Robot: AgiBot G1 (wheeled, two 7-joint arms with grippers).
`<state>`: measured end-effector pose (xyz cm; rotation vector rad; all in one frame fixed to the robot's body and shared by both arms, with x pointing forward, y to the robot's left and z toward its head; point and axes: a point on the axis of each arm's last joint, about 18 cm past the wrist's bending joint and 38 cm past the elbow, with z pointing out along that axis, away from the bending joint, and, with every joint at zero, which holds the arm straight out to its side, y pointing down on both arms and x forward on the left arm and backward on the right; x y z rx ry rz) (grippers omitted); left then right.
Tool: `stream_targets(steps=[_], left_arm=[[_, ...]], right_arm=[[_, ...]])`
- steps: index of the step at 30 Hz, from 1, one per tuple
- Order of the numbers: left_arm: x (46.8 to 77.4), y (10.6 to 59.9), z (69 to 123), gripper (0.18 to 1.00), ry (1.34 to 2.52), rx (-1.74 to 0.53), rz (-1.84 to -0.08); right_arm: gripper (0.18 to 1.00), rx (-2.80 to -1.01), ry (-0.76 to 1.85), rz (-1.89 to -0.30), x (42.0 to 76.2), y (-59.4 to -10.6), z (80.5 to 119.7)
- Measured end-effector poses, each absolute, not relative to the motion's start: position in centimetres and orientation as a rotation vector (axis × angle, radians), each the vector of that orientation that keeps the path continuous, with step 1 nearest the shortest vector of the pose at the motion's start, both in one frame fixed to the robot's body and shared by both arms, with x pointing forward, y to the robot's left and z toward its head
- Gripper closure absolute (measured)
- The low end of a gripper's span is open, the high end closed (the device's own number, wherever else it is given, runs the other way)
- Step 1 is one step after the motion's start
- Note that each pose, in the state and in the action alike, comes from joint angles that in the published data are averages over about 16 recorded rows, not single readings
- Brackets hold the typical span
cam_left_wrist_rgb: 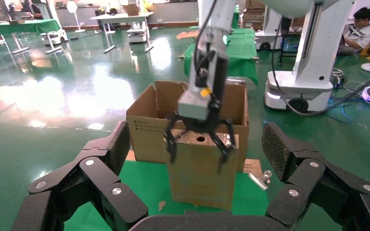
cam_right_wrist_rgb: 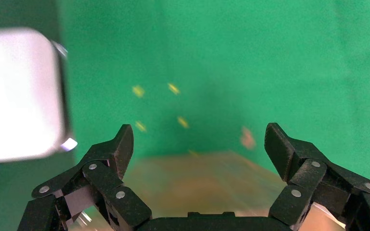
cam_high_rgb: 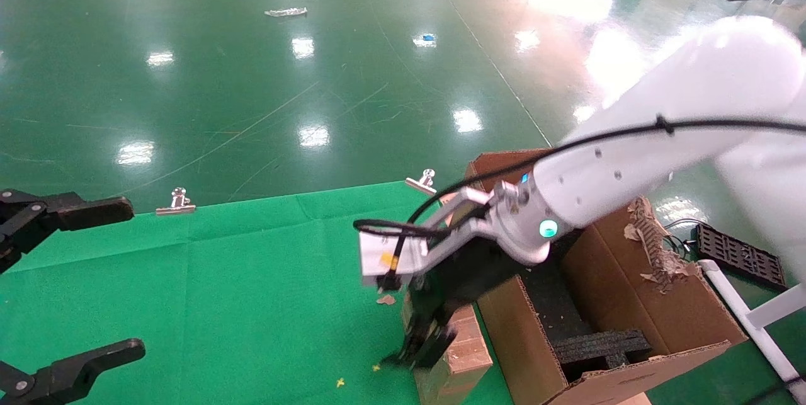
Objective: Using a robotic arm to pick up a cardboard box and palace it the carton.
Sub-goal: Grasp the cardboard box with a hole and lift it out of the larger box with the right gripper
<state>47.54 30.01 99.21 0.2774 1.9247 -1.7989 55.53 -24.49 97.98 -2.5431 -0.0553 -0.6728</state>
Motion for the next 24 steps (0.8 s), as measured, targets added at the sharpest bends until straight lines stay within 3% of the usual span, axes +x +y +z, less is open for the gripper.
stream_targets(steps=[12,24], left_arm=[[47.5,30.0,99.2,0.184,1.925,0.277,-1.799],[47.5,30.0,99.2,0.184,1.925,0.277,-1.799]], right_arm=[[0.178,-2.704,-0.044,-0.875,54.3,-26.0,104.1],[0.178,-2.844,0.027,-0.805,53.7,-26.4,103.3]])
